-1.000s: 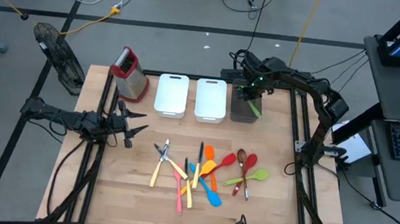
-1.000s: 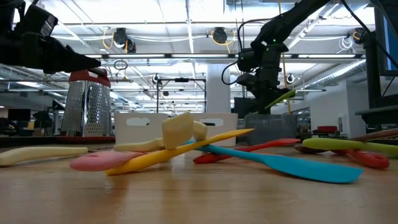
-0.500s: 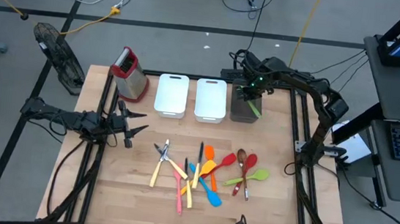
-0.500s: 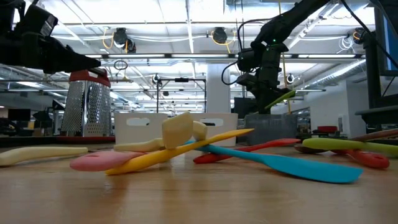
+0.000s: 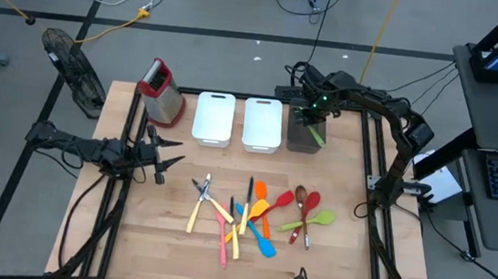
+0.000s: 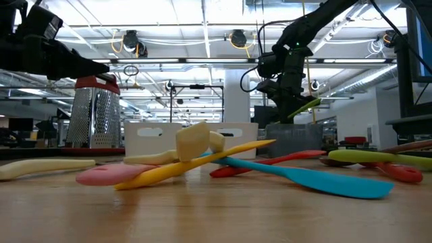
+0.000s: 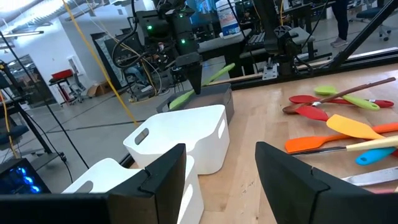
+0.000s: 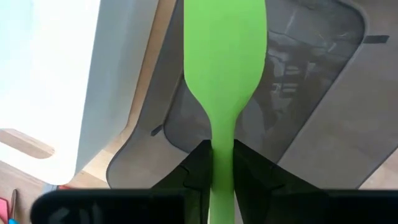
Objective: Pick & Place Kitchen Items
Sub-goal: Put the green spatula into the black bin, then put the pink spatula into the black bin
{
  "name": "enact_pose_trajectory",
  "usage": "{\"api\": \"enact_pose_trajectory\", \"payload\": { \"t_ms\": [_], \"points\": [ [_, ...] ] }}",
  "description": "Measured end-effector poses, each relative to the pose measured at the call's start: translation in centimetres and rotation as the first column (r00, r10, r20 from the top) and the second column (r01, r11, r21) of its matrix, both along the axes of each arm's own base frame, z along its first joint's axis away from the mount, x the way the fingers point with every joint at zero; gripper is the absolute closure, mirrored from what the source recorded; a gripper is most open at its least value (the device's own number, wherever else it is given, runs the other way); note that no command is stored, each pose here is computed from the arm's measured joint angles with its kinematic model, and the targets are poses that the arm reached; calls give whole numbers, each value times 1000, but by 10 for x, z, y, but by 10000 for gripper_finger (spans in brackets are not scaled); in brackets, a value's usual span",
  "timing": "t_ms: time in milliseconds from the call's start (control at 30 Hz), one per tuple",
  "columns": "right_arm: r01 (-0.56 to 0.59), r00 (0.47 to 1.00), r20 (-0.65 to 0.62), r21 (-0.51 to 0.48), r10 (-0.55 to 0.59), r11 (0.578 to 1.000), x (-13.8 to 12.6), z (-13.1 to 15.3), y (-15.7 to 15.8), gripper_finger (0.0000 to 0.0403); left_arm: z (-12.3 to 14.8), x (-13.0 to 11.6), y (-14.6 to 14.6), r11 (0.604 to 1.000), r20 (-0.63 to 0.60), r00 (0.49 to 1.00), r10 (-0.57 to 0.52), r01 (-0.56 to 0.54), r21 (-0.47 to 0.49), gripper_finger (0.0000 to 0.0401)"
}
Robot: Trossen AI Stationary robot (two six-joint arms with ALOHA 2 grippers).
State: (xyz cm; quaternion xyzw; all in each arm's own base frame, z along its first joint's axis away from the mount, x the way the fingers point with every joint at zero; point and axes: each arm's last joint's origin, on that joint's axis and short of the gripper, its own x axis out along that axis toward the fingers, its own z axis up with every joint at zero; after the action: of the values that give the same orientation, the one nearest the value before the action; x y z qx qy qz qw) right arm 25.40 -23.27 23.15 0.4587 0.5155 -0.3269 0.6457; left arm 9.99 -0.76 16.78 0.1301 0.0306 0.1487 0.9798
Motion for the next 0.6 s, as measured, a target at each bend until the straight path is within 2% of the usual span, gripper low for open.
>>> {"api": "enact_pose_trajectory", "payload": {
  "t_ms": [300, 600],
  "points": [
    [12, 1000, 21, -19, -12, 1000, 2, 0, -2, 258, 0, 0, 0, 1000, 0, 1000, 0, 0, 0, 201],
    [13, 1000, 25, -23, -12, 1000, 1, 3, -1, 239, 0, 0, 0, 1000, 0, 1000, 0, 0, 0, 201]
  ]
}}
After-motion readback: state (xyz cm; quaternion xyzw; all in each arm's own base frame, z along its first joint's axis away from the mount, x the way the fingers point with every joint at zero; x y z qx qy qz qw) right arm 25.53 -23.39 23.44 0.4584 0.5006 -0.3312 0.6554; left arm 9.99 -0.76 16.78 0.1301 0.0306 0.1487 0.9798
